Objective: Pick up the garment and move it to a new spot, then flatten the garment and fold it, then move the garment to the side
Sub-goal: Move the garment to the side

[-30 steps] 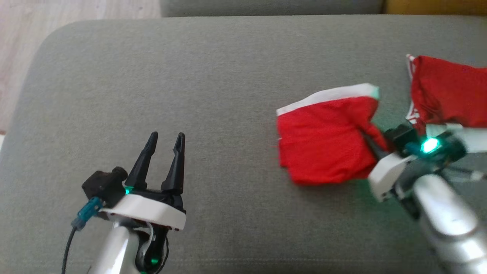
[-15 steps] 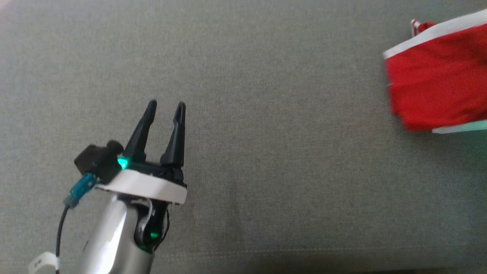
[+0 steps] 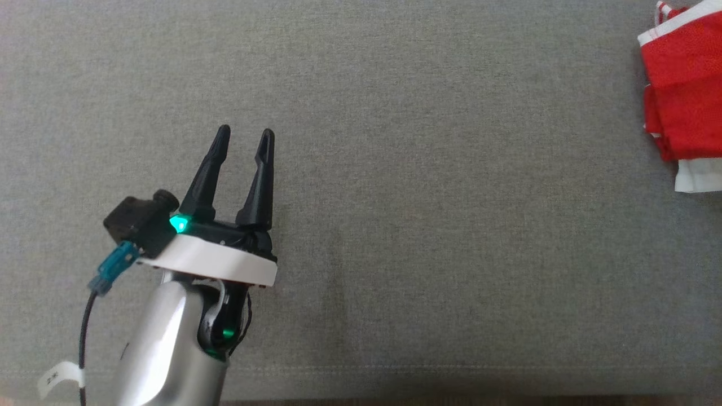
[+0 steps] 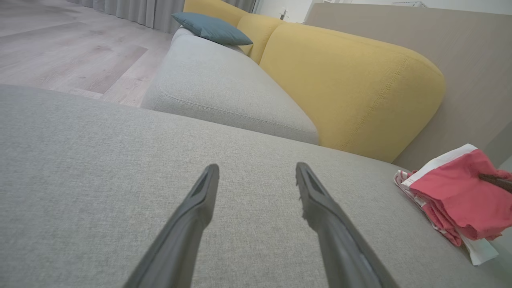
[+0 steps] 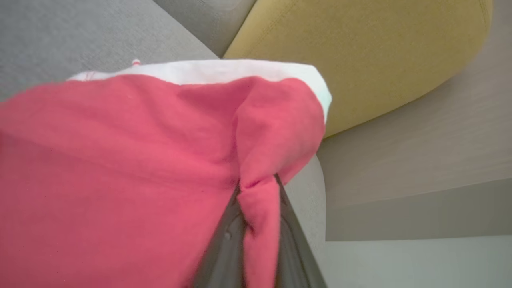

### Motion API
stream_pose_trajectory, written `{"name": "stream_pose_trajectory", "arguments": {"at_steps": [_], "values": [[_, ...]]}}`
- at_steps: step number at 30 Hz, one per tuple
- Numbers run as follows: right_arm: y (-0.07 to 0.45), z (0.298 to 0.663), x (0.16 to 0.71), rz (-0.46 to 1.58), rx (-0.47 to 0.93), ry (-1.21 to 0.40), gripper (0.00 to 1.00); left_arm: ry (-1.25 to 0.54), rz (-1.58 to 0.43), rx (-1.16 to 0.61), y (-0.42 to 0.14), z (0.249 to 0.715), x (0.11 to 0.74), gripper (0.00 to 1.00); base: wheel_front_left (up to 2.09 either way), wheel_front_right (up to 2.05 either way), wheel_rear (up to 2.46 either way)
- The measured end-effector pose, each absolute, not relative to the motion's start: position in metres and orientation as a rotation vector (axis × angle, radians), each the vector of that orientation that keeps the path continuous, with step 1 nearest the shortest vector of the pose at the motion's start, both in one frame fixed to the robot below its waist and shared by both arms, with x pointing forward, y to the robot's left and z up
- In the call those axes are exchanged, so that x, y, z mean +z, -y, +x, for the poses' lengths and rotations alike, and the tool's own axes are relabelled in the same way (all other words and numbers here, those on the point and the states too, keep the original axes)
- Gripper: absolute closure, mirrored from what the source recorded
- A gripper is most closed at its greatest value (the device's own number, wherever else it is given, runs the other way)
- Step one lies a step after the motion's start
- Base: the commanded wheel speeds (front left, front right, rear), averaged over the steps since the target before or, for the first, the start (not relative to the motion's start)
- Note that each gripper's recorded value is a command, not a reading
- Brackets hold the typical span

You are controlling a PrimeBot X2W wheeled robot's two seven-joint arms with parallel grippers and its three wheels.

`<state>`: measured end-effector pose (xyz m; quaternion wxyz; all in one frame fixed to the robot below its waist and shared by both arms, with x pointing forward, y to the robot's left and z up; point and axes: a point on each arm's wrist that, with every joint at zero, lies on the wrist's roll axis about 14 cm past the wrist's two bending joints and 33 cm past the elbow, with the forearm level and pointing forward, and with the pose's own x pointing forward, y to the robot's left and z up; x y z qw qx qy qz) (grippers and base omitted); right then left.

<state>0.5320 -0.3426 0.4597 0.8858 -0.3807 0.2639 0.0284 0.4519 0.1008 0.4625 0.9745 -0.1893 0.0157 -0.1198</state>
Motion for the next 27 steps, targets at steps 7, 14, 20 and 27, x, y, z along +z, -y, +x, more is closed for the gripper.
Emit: {"name": "stream_pose_trajectory", "arguments": {"at_steps": [7, 14, 20, 27], "values": [[0.347, 0.519, 0.452, -0.822, 0.011, -0.599, 1.0, -0.032, -0.381, -0.237, -0.102, 0.452, 0.462, 0.0, 0.0, 0.0, 0.0], [0.342, 0.51, 0.445, -0.831, 0.019, -0.619, 1.0, -0.035, -0.382, -0.233, -0.104, 0.452, 0.461, 0.0, 0.0, 0.0, 0.0], [0.334, 0.512, 0.447, -0.85, 0.039, -0.608, 1.0, -0.034, -0.379, -0.227, -0.106, 0.451, 0.461, 0.0, 0.0, 0.0, 0.0], [0.332, 0.514, 0.454, -0.877, 0.039, -0.593, 0.08, -0.025, -0.378, -0.22, -0.109, 0.449, 0.465, 0.0, 0.0, 0.0, 0.0]]}}
